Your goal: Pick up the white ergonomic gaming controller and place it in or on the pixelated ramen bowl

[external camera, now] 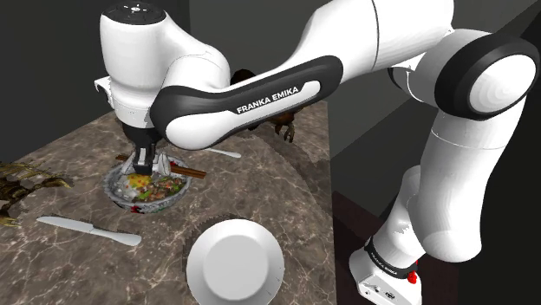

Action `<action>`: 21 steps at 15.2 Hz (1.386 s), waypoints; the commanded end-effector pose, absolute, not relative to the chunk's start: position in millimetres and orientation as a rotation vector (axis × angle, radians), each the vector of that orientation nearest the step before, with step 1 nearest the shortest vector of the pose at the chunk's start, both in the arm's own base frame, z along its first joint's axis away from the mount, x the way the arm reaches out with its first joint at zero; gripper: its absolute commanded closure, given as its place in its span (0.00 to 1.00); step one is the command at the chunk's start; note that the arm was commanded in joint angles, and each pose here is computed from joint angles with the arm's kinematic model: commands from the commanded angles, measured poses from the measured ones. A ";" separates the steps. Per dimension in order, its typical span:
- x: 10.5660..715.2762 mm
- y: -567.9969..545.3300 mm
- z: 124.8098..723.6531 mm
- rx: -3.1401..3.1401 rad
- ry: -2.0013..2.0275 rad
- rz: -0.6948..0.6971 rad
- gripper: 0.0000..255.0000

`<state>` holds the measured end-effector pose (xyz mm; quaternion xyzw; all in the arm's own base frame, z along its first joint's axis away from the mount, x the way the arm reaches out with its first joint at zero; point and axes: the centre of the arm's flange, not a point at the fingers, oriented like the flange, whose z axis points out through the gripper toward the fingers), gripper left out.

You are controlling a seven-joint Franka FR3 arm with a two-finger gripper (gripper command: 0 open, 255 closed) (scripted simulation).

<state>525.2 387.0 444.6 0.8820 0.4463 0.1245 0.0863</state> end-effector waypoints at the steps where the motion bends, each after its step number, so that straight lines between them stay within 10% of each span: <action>1: 525.2 387.0 444.5 2.628 1.330 0.371 1.00; 3: 525.2 387.0 444.5 2.628 1.330 0.371 1.00; 4: 525.2 387.1 444.5 2.628 1.330 0.371 0.00; 21: 510.4 389.1 492.2 2.628 1.330 0.371 0.00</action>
